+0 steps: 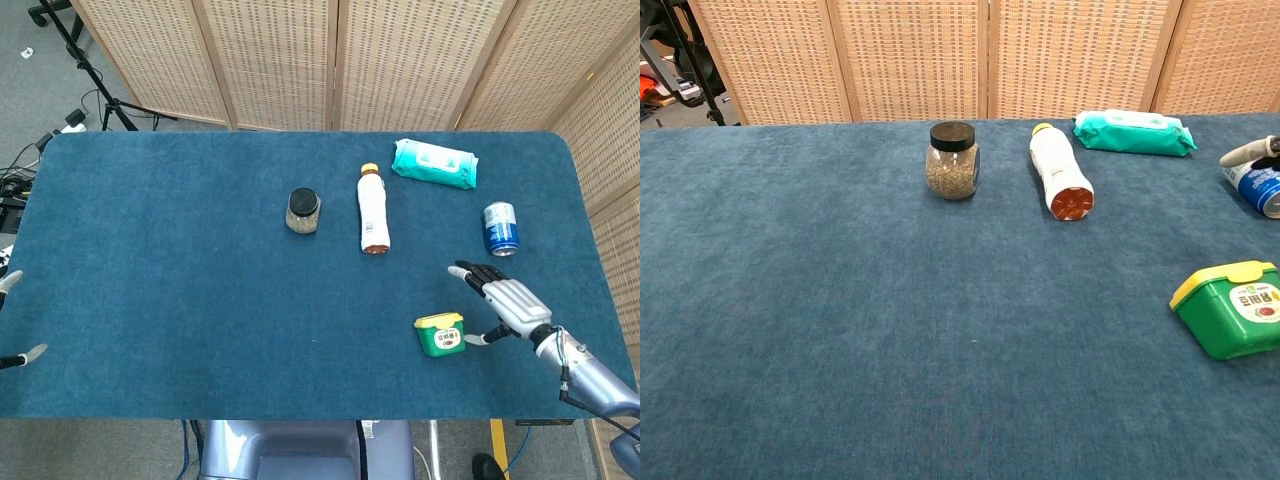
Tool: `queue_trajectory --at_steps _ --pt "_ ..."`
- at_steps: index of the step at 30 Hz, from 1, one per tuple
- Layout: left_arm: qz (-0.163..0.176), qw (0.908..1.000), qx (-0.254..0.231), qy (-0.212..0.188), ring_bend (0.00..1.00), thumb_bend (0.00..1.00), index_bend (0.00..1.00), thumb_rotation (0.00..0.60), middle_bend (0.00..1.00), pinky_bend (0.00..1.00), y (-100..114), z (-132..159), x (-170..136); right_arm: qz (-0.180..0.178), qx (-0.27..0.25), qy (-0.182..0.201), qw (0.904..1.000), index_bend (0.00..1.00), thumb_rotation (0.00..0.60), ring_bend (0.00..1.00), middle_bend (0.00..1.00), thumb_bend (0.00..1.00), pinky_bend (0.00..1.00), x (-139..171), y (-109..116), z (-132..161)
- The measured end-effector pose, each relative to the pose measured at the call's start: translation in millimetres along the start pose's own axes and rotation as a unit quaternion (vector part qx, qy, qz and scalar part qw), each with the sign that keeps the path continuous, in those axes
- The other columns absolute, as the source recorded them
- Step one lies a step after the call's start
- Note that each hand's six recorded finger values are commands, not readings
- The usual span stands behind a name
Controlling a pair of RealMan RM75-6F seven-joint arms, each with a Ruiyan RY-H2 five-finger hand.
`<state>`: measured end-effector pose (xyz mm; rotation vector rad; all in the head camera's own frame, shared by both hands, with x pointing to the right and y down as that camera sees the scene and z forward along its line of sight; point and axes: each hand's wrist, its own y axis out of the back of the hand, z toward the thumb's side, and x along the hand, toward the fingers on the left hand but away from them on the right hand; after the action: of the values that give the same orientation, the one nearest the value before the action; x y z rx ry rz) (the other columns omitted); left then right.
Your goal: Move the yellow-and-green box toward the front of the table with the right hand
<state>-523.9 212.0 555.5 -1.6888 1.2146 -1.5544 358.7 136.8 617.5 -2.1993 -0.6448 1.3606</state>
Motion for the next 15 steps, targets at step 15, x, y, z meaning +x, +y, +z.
queue_trajectory --at_steps 15 --pt "0.002 1.0000 0.001 0.000 0.00 0.00 0.00 0.600 0.00 0.00 0.3 0.1 -0.5 -0.015 0.143 0.060 0.9879 0.02 0.600 0.00 0.00 0.00 0.01 11.7 -71.7 20.5"
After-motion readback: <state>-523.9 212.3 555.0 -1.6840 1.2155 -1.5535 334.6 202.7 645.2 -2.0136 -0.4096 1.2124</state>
